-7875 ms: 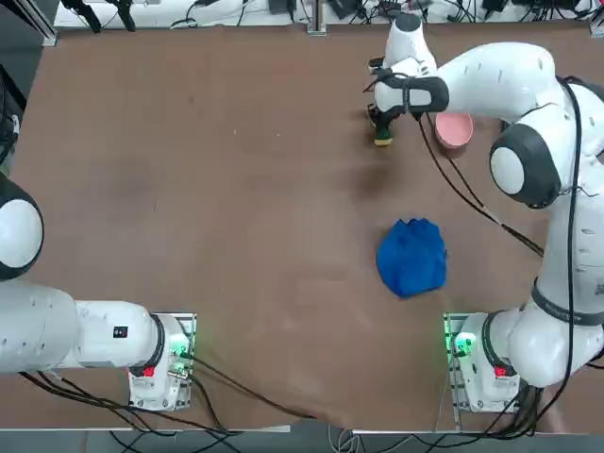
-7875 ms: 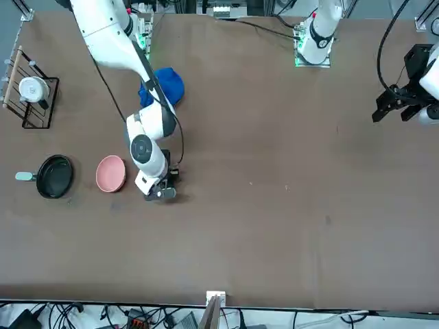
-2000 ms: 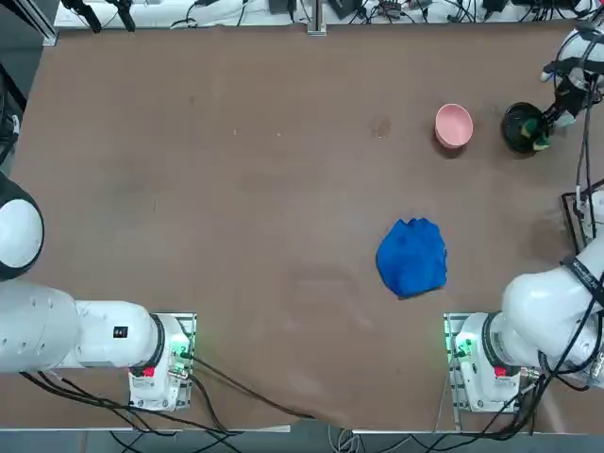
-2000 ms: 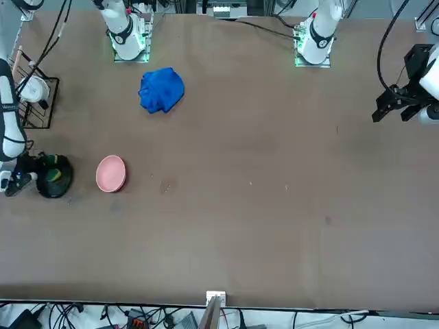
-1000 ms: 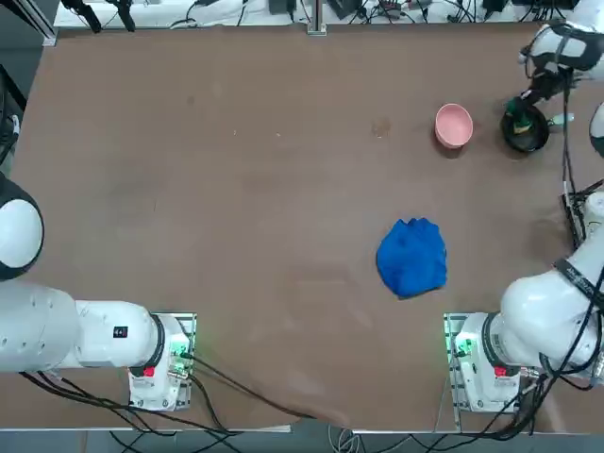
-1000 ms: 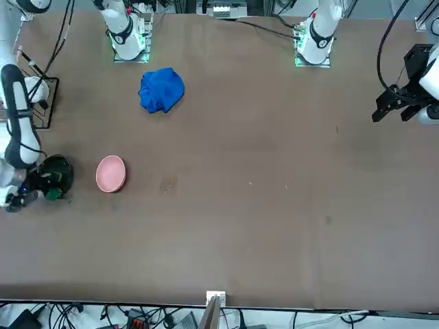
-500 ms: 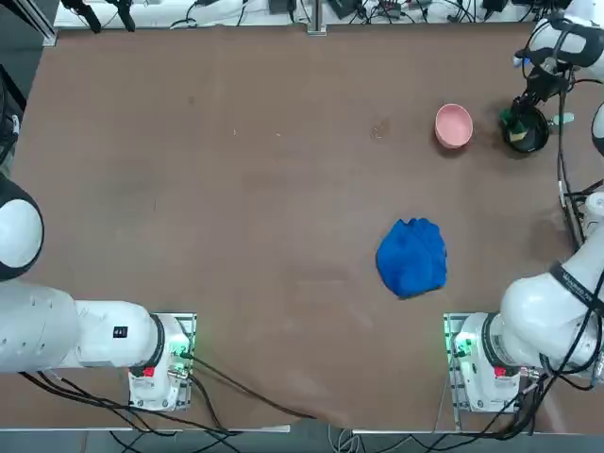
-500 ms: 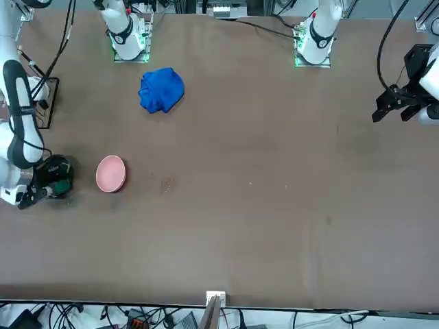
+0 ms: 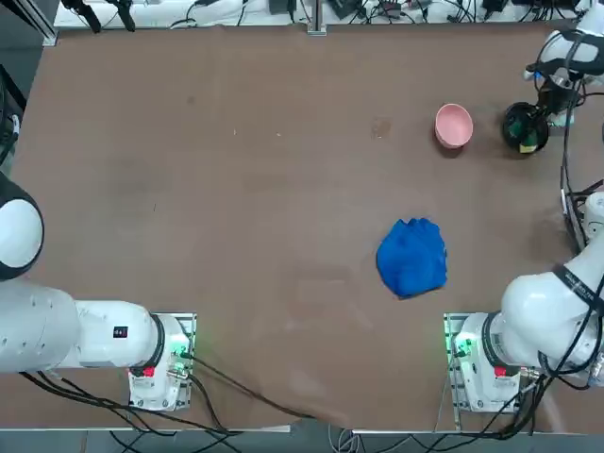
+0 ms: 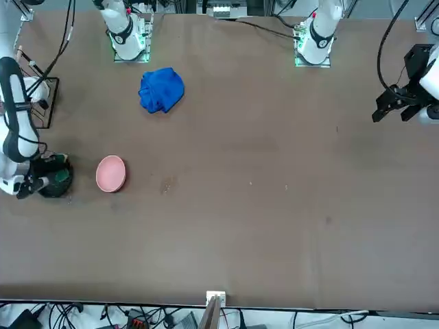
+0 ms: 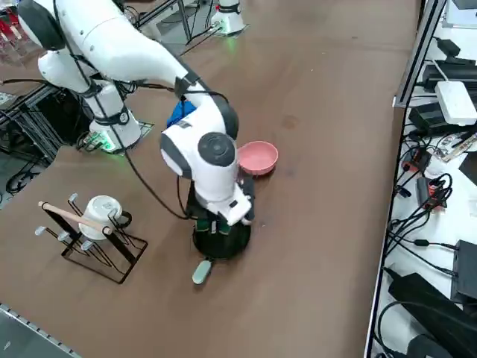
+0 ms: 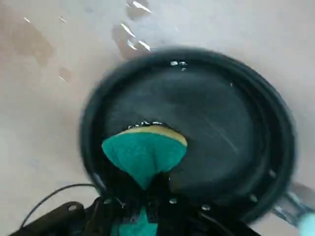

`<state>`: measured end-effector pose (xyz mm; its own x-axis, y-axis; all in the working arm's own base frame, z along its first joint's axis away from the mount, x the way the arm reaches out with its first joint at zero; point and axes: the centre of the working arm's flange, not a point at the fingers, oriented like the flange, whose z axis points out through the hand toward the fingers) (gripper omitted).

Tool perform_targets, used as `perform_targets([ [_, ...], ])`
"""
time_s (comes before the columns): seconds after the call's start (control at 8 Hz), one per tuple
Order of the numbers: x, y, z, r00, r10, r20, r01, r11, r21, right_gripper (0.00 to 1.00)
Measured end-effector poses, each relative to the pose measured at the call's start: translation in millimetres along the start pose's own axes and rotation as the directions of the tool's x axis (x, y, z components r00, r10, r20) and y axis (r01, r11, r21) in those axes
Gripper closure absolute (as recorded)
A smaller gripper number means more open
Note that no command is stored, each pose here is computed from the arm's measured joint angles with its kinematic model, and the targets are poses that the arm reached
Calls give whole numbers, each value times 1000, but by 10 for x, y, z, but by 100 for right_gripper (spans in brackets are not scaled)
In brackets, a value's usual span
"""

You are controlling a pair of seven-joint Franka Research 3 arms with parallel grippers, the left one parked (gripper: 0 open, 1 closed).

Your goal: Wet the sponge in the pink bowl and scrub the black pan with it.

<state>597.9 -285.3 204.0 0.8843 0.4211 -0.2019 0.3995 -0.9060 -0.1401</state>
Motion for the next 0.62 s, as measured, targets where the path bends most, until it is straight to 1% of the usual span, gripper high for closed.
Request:
perform_targets([
  [0.25, -165, 208, -14, 1000, -13, 5, 13, 998, -60, 92],
  [0.38, -173, 256, -14, 1000, -23, -3, 23, 997, -72, 92],
  [0.62, -87, 340, -14, 999, -37, -35, 33, 994, -106, 92],
])
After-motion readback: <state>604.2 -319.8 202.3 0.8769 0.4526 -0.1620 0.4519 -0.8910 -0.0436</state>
